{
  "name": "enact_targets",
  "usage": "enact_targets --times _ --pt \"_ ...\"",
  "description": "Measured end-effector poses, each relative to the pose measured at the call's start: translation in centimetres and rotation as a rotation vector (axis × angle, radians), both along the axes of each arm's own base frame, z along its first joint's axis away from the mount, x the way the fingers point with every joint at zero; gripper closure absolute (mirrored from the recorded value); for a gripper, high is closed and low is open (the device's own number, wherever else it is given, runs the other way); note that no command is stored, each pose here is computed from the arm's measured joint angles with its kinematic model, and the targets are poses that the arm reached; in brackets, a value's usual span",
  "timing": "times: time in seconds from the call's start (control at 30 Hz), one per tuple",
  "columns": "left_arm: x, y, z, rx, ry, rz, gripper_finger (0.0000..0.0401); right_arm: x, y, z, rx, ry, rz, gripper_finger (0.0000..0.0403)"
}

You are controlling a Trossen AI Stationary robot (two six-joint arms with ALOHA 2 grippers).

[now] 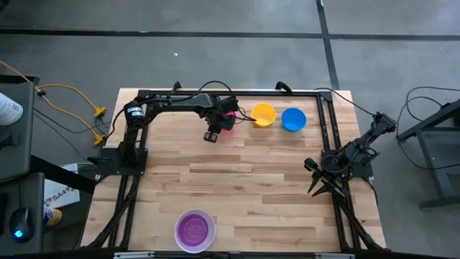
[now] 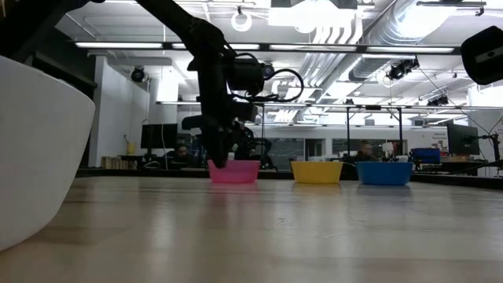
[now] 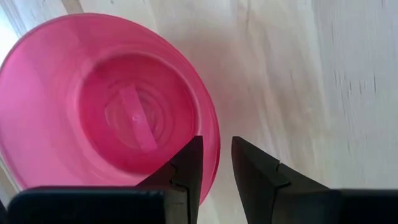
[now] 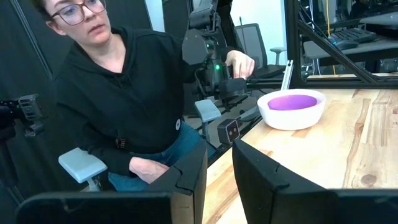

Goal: Nest bowls inside each other
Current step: Stack the red bowl on top of the purple bowl

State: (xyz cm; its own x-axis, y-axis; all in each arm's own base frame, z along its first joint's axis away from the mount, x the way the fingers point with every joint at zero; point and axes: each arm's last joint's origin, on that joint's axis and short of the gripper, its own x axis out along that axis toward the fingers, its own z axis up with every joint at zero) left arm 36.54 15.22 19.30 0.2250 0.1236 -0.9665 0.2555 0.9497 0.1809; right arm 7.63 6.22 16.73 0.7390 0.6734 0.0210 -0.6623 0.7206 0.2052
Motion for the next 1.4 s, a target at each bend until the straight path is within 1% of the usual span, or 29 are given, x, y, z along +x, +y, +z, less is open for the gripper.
enact_targets --times 0.13,0.33,0.57,0.7,0.87,1.03,1.2,1.3,1.4 --pt "0.0 0.0 0.0 0.003 0.001 0.001 0.0333 0.0 0.0 0.0 0.000 0.000 0.000 0.0332" --pt "0.0 0.0 0.0 -0.002 -0.001 0.030 0.0391 0.0 0.0 0.0 0.000 0.000 0.000 0.0332" --pt "-0.2 -0.1 0.0 0.008 0.022 0.034 0.0397 0.0 0.0 0.0 0.000 0.000 0.000 0.0332" --pt "-0.4 -1.4 0.4 -0.003 0.068 0.005 0.0398 0.0 0.0 0.0 0.000 0.000 0.000 0.0332" --pt "-0.5 -5.4 2.6 -0.006 0.069 -0.089 0.0399 0.0 0.0 0.0 0.000 -0.001 0.000 0.0332" --pt "-1.2 -10.9 5.9 -0.031 0.007 -0.149 0.0400 0.0 0.0 0.0 0.000 -0.001 0.000 0.0332" --pt "-2.8 -16.7 8.9 -0.084 -0.067 -0.211 0.0400 0.0 0.0 0.0 0.000 0.000 0.000 0.0332" --pt "-3.9 -19.9 10.1 -0.114 -0.095 -0.224 0.0400 0.0 0.0 0.0 0.000 0.000 0.000 0.0332" --pt "-4.9 -23.0 10.8 -0.144 -0.111 -0.245 0.0400 0.0 0.0 0.0 0.000 0.000 0.000 0.0332"
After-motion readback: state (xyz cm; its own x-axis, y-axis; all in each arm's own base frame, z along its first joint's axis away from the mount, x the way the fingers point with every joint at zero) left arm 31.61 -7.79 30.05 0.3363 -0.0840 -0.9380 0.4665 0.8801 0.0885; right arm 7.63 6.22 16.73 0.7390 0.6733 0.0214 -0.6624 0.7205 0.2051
